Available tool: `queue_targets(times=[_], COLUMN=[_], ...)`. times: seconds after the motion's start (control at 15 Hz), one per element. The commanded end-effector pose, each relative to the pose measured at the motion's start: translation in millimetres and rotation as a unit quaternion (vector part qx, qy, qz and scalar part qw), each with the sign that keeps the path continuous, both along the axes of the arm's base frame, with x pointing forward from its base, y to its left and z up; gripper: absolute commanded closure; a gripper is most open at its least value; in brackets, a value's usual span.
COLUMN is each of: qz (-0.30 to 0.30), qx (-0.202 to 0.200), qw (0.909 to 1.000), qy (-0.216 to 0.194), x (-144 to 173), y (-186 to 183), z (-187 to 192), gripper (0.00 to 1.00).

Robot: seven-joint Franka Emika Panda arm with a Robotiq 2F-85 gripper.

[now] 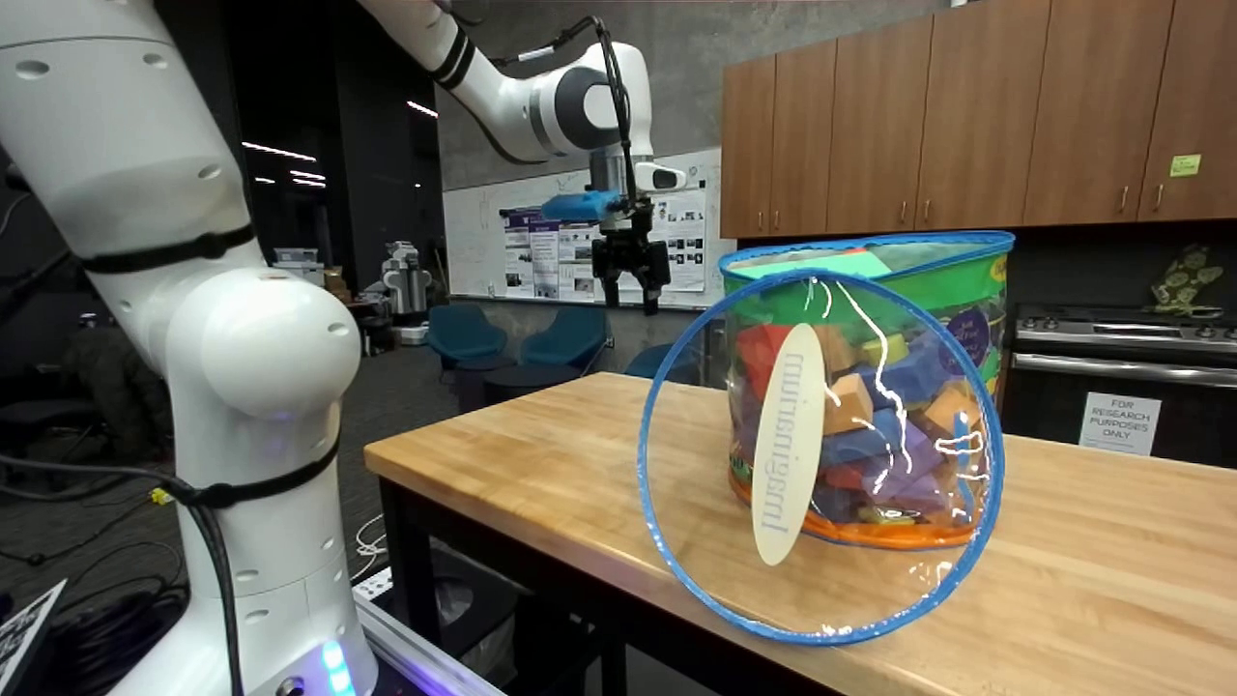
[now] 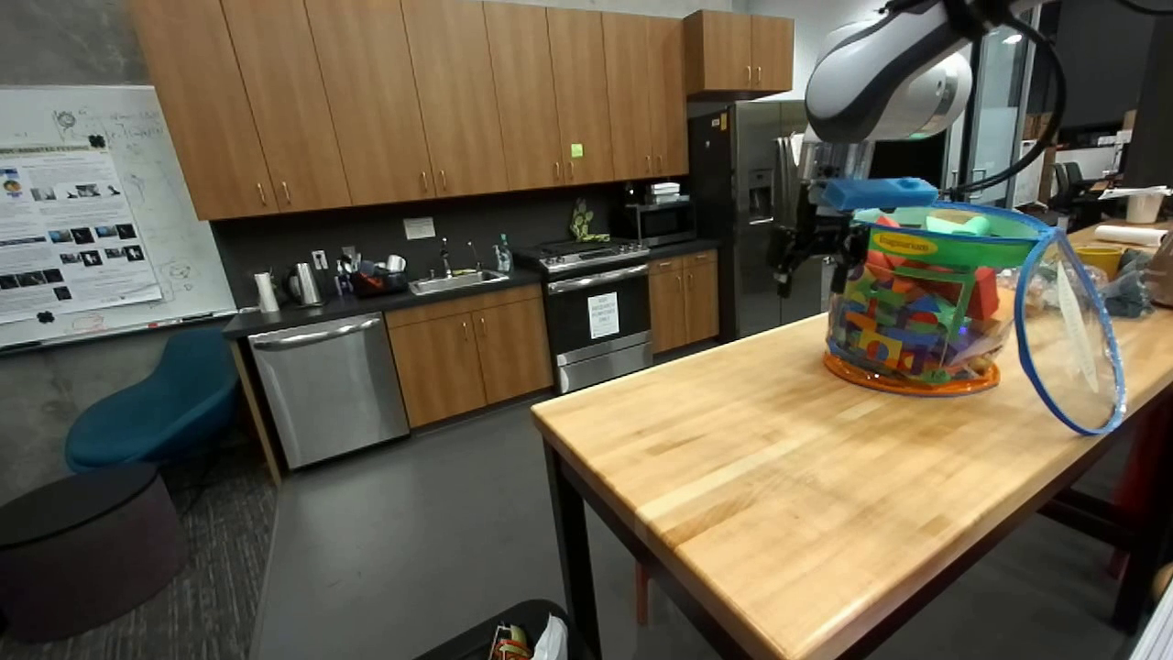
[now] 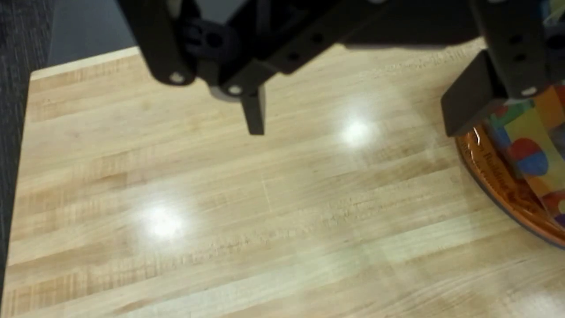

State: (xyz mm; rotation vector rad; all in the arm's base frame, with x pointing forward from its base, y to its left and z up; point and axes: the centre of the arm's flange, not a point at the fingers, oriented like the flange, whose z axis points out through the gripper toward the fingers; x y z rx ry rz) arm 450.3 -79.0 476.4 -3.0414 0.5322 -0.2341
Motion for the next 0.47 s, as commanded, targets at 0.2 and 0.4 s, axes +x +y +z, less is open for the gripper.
queue_targets(times=[0.2, 0.4], qz=[0.016, 0.019], qx=[0.005, 0.005], qw=[0.9999, 0.9998], qy=[0.002, 0.008], x=[-64, -84], y=[31, 45], z=[-30, -38], gripper=[0.00, 0.00])
